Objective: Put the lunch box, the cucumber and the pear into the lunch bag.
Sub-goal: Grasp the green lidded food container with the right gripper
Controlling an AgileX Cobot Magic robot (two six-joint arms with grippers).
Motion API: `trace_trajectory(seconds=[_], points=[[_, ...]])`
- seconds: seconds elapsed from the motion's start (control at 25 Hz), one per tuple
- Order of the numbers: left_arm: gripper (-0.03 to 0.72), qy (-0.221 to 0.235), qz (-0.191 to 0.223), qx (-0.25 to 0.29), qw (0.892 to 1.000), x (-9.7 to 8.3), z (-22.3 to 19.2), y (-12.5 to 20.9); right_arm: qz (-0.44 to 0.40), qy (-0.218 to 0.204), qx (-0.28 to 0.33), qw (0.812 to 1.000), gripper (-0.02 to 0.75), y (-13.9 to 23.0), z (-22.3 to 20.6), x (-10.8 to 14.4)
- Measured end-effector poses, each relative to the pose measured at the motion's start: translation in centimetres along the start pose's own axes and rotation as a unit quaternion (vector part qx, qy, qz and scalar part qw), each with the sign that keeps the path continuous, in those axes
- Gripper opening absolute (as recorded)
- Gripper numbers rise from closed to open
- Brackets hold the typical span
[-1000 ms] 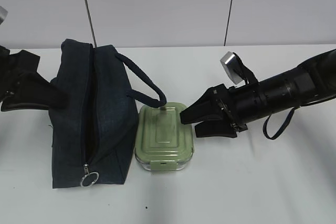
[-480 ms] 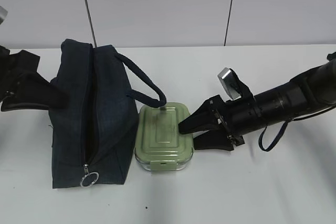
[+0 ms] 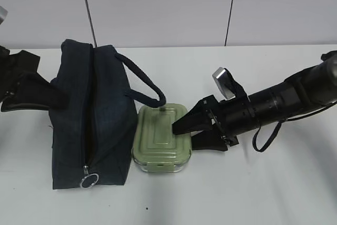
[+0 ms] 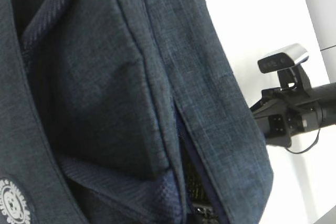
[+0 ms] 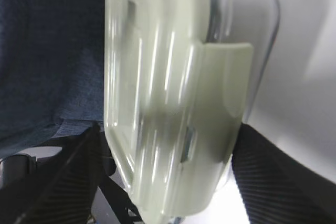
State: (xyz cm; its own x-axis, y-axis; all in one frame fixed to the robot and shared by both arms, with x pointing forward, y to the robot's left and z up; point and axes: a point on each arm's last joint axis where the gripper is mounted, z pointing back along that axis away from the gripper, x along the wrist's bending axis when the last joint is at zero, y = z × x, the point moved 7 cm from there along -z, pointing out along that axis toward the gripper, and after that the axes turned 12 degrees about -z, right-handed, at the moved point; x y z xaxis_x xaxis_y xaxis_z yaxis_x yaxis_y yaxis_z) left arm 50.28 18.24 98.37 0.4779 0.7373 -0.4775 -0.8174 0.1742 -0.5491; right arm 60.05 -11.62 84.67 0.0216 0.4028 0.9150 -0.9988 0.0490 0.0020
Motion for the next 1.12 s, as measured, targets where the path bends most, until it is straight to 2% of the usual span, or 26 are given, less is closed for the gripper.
trace_trajectory(seconds=[0.4,0.64,1.12], points=[[-0.015,0.0,0.0,0.0,1.0,0.01,0.0,-0.01,0.007,0.005,0.009,1.0,0.588,0.53,-1.18,0.36],[-0.015,0.0,0.0,0.0,1.0,0.01,0.0,-0.01,0.005,0.018,-0.002,1.0,0.445,0.14,-1.17,-0.07],[-0.015,0.0,0.0,0.0,1.0,0.01,0.0,-0.01,-0.006,0.007,-0.014,1.0,0.373,-0.22,-1.17,0.29]])
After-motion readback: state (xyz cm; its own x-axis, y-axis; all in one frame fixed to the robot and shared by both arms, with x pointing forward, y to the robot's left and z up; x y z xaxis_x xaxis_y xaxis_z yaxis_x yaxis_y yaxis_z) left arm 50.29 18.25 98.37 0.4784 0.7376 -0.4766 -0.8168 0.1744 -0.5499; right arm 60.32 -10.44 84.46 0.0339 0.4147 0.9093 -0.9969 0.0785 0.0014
